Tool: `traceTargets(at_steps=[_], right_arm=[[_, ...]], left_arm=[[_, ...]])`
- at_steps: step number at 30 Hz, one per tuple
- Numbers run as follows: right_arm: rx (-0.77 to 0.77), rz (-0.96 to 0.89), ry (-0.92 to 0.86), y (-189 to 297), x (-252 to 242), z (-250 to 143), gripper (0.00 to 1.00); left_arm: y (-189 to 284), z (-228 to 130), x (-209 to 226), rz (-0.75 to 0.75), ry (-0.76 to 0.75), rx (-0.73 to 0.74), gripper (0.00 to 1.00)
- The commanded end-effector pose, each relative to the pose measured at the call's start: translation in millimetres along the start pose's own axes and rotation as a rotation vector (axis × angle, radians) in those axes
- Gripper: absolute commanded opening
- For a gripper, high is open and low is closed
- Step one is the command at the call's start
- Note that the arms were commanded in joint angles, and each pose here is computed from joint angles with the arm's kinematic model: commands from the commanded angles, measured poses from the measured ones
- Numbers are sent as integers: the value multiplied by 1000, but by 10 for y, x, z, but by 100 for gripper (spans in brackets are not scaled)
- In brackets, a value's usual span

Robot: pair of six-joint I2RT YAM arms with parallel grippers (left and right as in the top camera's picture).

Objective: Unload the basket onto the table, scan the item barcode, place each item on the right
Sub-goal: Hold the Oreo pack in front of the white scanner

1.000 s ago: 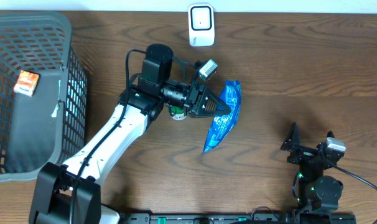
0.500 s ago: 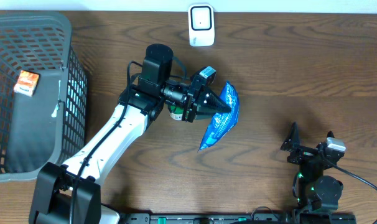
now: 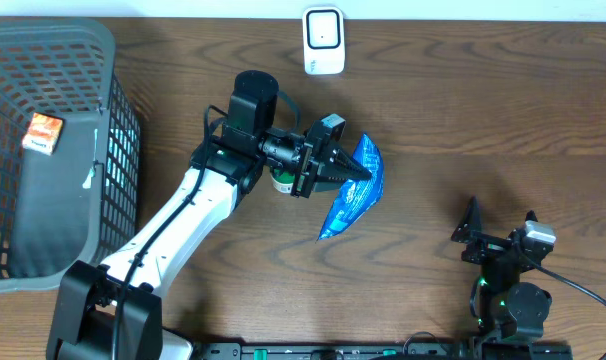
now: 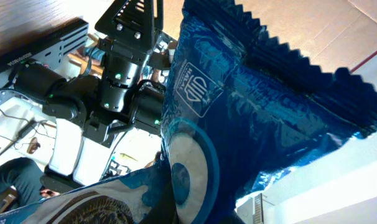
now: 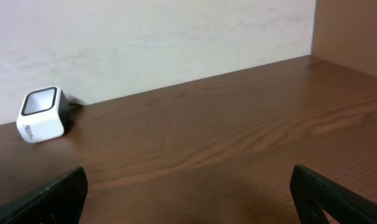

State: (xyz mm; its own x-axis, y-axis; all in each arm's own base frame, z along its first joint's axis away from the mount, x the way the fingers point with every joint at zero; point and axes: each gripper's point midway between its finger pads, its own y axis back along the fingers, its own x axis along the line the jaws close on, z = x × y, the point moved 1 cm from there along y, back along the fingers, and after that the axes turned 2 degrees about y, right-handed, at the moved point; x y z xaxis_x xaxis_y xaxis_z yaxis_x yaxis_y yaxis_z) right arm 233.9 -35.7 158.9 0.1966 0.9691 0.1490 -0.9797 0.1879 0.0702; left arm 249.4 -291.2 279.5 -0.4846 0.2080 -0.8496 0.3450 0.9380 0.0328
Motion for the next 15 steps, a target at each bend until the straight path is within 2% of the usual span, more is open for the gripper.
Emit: traceTargets(at_steps=[1,3,6,10,13,14,15], right_arm=[[5,10,12,1,20,-15,99],[5,10,12,1,20,-15,99],[5,10,12,1,20,-15,99],[5,10,12,1,20,-15,99],[5,10,12,1,20,-15,99],[5,10,12,1,20,-15,99],[5,10,12,1,20,-15,99]], left_arm=[[1,-53,-94,-1,-23,10,7],[4,64,-116,-13,-38,-62,7],[56,376,-175,-36,-112,-261,7],[158,623,-305,-12,-445,-444,7],[218,734,-339,26,-594,-528,7],[257,806,-338,73,-715,-578,7],[284,862,-309,109,-760,-613,7]])
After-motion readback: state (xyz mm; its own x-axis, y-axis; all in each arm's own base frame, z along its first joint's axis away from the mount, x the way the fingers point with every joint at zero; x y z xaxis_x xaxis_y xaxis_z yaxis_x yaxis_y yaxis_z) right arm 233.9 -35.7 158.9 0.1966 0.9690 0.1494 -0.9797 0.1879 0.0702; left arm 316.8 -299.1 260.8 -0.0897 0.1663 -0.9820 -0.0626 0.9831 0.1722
